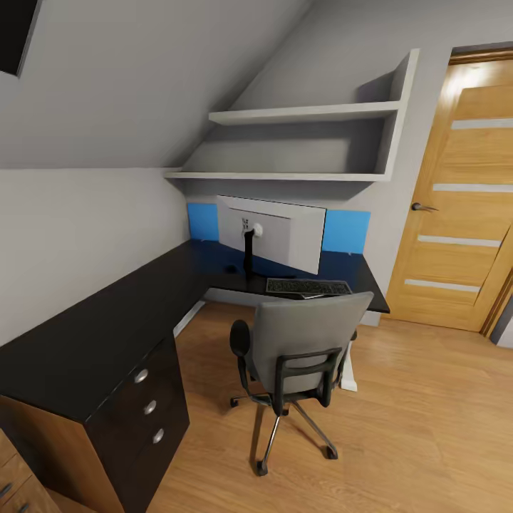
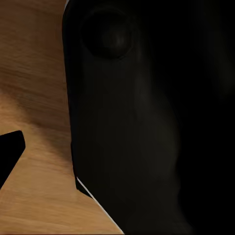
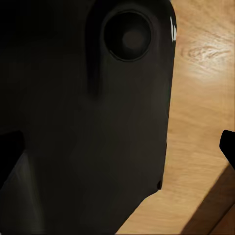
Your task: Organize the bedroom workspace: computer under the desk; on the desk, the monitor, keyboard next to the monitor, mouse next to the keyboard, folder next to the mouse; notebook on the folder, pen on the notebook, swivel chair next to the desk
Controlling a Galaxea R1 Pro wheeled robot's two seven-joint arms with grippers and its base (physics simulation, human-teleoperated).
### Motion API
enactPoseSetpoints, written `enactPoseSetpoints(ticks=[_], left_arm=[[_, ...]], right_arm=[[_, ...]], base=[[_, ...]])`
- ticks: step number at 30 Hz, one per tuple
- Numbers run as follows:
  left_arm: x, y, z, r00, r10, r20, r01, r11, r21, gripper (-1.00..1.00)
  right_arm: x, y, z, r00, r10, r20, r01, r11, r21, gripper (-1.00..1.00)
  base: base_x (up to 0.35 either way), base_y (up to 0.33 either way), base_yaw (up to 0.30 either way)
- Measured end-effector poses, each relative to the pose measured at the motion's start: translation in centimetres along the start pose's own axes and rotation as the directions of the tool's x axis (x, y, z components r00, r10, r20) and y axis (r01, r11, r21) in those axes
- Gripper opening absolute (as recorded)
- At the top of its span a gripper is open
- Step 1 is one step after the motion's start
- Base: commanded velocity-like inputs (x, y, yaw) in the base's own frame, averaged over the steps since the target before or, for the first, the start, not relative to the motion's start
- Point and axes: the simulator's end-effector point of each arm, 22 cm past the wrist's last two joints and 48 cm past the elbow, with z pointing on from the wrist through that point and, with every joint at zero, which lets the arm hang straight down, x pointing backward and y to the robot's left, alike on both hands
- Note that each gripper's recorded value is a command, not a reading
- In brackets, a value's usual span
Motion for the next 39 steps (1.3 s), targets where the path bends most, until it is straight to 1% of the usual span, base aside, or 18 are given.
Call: enactPoseSetpoints(ticks=[3,6,8,10,16,23,34,35,39], left_arm=[[-1.1,-1.2,-0.5,1.0,0.003,0.015,-0.003,1.0,0.01,1.0],[-1.2,-2.5,-1.1,1.0,0.003,0.017,-0.004,1.0,0.026,1.0],[-1.2,-2.7,-1.4,1.0,0.002,0.018,-0.003,1.0,0.028,1.0],[-1.3,-2.7,-1.7,1.0,0.002,0.019,-0.003,1.0,0.029,1.0],[-1.3,-2.7,-2.7,1.0,0.001,0.02,-0.002,1.0,0.03,1.0],[-2.1,-2.8,-3.8,0.999,0.0,0.037,-0.001,0.999,0.035,1.0],[-2.1,-2.9,-5.5,0.999,0.0,0.04,-0.001,0.999,0.035,1.0],[-2.1,-2.9,-5.7,0.999,0.0,0.04,-0.001,0.999,0.035,1.0],[-2.1,-2.9,-6.3,0.999,0.0,0.042,-0.001,0.999,0.035,1.0]], right_arm=[[-1.0,1.3,-0.5,1.0,-0.005,0.005,0.005,1.0,-0.016,1.0],[-2.3,1.6,-1.1,1.0,0.001,0.018,-0.001,1.0,-0.022,1.0],[-3.2,2.1,-1.4,1.0,0.008,0.029,-0.007,0.999,-0.031,1.0],[-4.1,2.4,-1.8,0.999,0.013,0.043,-0.011,0.999,-0.038,1.0],[-4.4,2.4,-2.8,0.999,0.009,0.051,-0.007,0.999,-0.038,1.0],[-5.2,2.3,-4.0,0.996,0.007,0.089,-0.004,0.999,-0.036,1.0],[-6.4,2.1,-5.8,0.989,0.005,0.149,0.0,0.999,-0.034,1.0],[-7.4,2.1,-6.1,0.981,0.005,0.195,0.001,0.999,-0.034,1.0],[-7.5,2.1,-6.7,0.979,0.001,0.203,0.006,0.999,-0.033,1.0]], base=[[0.0,0.0,0.003],[0.0,0.0,0.001],[0.0,0.0,0.0],[0.0,0.0,0.0],[0.0,0.0,0.0],[0.0,0.0,0.0],[0.0,0.0,0.0],[0.0,0.0,0.0],[0.0,0.0,0.0]])
